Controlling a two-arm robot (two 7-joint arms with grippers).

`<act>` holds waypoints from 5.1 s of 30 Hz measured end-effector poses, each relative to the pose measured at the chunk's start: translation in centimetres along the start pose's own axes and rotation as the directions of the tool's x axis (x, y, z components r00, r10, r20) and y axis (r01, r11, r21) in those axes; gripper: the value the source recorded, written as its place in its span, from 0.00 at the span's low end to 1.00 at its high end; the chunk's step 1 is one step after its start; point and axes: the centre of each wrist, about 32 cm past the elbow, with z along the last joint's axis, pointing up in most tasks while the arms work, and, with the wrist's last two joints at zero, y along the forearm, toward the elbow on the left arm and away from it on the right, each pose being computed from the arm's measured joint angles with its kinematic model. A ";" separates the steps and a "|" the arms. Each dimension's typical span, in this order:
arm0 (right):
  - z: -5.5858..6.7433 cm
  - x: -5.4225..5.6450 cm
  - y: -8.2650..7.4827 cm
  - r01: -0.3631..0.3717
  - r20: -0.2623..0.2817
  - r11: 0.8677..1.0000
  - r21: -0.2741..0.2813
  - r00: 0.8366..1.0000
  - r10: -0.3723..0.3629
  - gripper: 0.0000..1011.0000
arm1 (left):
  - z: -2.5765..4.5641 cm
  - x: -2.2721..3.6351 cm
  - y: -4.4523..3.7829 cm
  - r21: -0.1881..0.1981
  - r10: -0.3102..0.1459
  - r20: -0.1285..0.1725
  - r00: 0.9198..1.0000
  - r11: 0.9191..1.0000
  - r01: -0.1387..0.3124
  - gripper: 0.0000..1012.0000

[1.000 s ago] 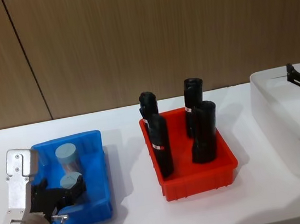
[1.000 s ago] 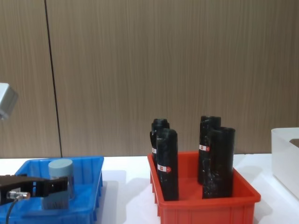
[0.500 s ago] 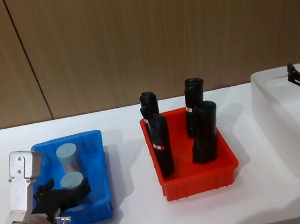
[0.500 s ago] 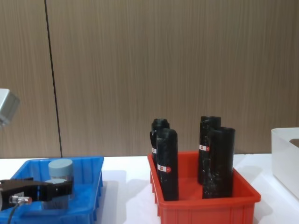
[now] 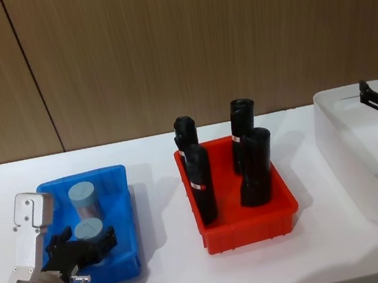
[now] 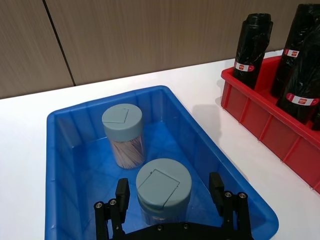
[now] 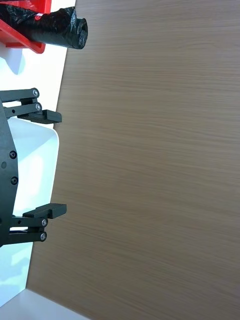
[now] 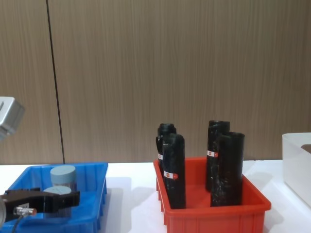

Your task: Pick the cotton swabs from the blue box and place them into the white box.

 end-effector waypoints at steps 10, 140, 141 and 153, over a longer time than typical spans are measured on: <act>0.0 0.0 0.0 0.000 0.000 1.000 0.000 1.000 0.000 0.99 | -0.03 -0.06 -0.16 0.026 0.019 0.005 1.000 0.999 -0.019 0.92; -0.5 1.3 0.6 -0.147 0.013 0.987 -0.058 0.989 0.148 0.99 | 16.74 -7.12 -7.27 0.072 -0.674 0.277 0.685 0.725 0.685 0.65; -0.5 1.4 0.6 -0.156 0.010 0.986 -0.062 0.988 0.157 0.99 | 16.75 -7.12 -7.27 0.072 -0.675 0.277 0.684 0.725 0.685 0.65; -1.1 2.2 0.2 -0.327 -0.047 0.940 -0.098 0.945 0.323 0.99 | 16.78 -7.16 -7.30 0.073 -0.675 0.277 0.683 0.724 0.686 0.65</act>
